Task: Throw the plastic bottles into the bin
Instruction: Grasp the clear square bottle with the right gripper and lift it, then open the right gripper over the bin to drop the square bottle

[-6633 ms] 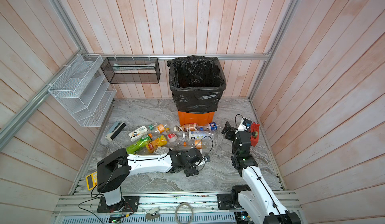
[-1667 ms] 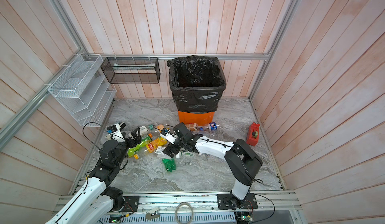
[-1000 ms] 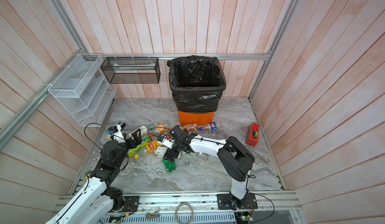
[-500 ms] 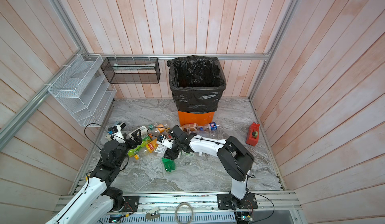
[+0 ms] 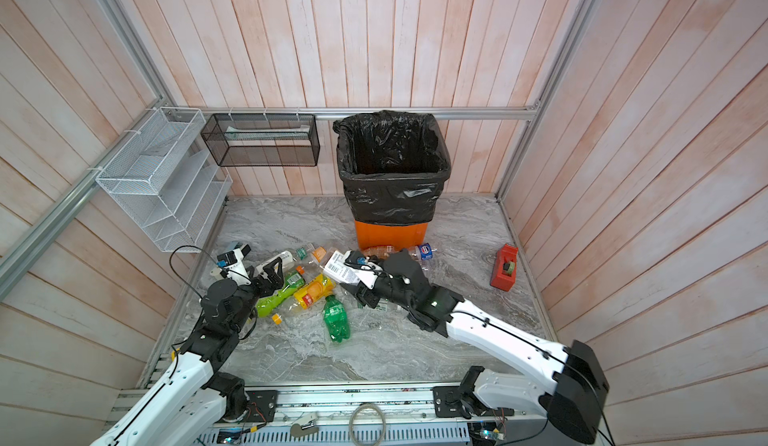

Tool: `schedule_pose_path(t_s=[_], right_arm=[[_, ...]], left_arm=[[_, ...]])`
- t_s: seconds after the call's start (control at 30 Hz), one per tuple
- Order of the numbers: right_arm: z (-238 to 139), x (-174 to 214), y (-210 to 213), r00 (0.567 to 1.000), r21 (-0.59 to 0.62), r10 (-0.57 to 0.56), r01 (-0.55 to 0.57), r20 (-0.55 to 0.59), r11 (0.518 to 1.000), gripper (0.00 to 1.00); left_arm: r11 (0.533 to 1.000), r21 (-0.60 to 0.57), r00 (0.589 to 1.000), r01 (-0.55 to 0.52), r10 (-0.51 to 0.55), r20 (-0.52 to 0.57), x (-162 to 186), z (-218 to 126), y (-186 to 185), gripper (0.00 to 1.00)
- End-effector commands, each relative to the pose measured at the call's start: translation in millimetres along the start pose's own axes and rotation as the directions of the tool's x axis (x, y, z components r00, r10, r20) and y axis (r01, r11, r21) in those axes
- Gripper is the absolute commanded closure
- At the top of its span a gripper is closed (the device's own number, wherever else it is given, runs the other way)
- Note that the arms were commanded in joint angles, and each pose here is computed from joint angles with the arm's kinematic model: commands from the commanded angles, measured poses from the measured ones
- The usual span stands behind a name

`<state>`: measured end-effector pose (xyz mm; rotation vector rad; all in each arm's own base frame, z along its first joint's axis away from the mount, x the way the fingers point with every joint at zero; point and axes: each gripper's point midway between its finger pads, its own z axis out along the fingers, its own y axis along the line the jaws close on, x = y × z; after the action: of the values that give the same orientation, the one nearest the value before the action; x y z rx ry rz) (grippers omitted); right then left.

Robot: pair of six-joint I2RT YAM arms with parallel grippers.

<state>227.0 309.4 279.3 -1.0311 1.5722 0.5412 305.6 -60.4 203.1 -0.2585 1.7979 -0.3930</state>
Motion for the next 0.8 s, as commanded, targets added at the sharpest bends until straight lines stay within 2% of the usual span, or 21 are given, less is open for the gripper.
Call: schedule_pose_path(t_s=[0.0, 0.13, 0.23, 0.3, 0.4, 0.57, 0.7, 0.77], right_arm=[[-53.1, -59.3, -53.3, 0.970, 0.301, -0.030, -0.046, 0.242, 0.953, 0.43], [-113.6, -101.6, -79.6, 0.903, 0.461, -0.120, -0.093, 0.413, 0.883, 0.43], [-143.5, -131.9, -96.7, 0.854, 0.557, -0.197, -0.125, 0.482, 0.821, 0.42], [-149.7, -150.1, -110.2, 0.841, 0.608, -0.229, -0.142, 0.490, 0.781, 0.43], [-135.3, -176.7, -138.8, 0.849, 0.641, -0.238, -0.146, 0.472, 0.753, 0.42], [-68.6, -194.4, -229.9, 0.923, 0.560, -0.046, -0.192, 0.382, 0.806, 0.40], [-21.5, -182.4, -284.8, 0.968, 0.571, 0.081, -0.207, 0.238, 0.795, 0.16], [-15.6, -177.3, -296.2, 0.974, 0.592, 0.102, -0.205, 0.203, 0.779, 0.10]], left_arm=[[1.000, 0.031, 1.000, -0.005, 0.006, -0.003, 4.1, -0.1, -2.9, 0.00], [0.998, 0.063, 1.000, -0.008, 0.008, 0.000, 3.6, -1.7, -8.8, 0.00], [0.997, 0.078, 1.000, -0.019, 0.020, -0.005, 5.8, -3.0, -13.4, 0.00], [0.996, 0.084, 0.999, -0.032, 0.033, -0.013, 8.6, -3.9, -17.2, 0.00], [0.995, 0.084, 0.998, -0.060, 0.062, -0.023, 13.3, -5.4, -24.7, 0.00], [0.995, 0.076, 0.995, -0.071, 0.076, -0.064, 25.0, -3.7, -30.2, 0.00], [0.996, 0.049, 0.989, -0.076, 0.081, -0.124, 33.6, 2.3, -29.1, 0.00], [0.996, 0.042, 0.986, -0.080, 0.085, -0.141, 35.7, 3.8, -29.0, 0.01]])
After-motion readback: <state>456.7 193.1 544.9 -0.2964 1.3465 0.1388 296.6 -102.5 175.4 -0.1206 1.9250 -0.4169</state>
